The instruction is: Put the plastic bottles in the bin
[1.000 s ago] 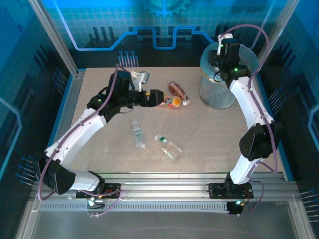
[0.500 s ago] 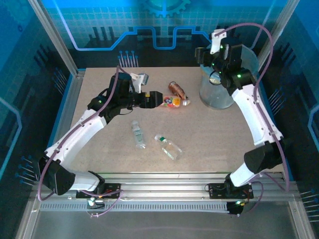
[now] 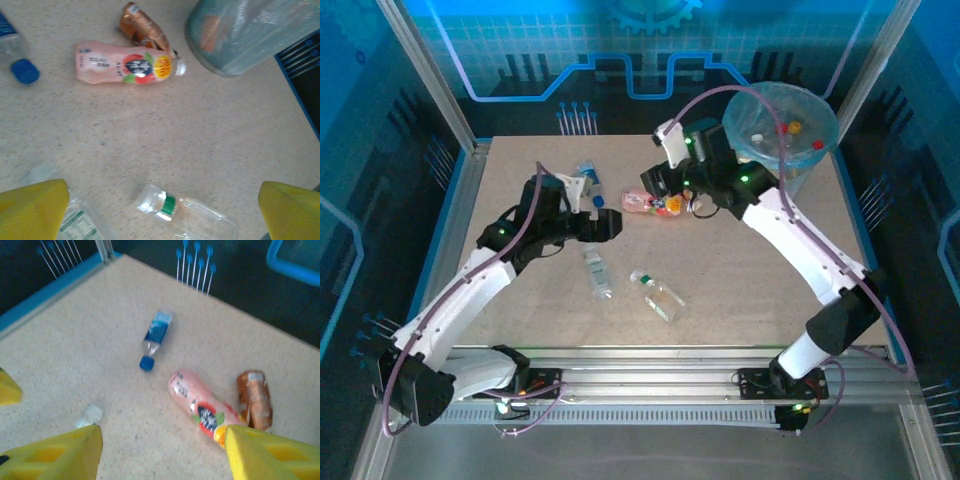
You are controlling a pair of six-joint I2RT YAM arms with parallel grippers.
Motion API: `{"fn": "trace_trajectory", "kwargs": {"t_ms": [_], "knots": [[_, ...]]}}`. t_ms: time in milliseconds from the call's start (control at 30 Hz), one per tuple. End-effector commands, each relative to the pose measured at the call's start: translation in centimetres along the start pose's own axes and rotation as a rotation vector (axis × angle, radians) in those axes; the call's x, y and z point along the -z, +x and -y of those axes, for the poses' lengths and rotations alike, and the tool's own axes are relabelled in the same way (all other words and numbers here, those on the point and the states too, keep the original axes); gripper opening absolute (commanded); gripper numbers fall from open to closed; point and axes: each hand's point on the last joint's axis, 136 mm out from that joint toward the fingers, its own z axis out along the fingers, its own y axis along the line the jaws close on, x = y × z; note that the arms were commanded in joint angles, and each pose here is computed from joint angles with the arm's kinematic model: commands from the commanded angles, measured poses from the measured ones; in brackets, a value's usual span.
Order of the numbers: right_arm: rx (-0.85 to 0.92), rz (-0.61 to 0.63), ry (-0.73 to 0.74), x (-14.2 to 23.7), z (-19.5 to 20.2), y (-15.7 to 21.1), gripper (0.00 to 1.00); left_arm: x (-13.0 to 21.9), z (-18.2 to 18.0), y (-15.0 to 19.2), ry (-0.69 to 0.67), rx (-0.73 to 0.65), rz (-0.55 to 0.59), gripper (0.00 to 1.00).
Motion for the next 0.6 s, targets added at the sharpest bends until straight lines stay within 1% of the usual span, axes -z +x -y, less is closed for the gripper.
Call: {"fn": "trace_trajectory", "kwargs": {"t_ms": [0, 133, 233, 433, 567], "knots": [[-0.192, -0.138, 0.095, -3.6, 2.1, 5.0, 0.65, 0.2, -1.7, 0.2, -0.050, -0.002, 0.036, 0.99], [-0.473, -0.117, 0.083, -8.1, 3.6, 8.4, 0.61, -0.5, -2.3, 0.5, -0.063, 0.006, 0.024, 0.99], [-0.617, -0.087, 0.122, -10.3, 5.4, 10.5, 0.60, -0.9, -2.5, 0.5, -0.064, 0.010, 0.016, 0.99], [-0.857, -0.012, 0.155, -12.6, 8.7, 13.7, 0.59, -1.7, -2.6, 0.4, -0.060, 0.006, -0.001, 0.99], [-0.935, 0.015, 0.171, -13.3, 10.1, 14.8, 0.57, -2.2, -2.6, 0.4, -0.054, 0.008, -0.011, 0.99]]}}
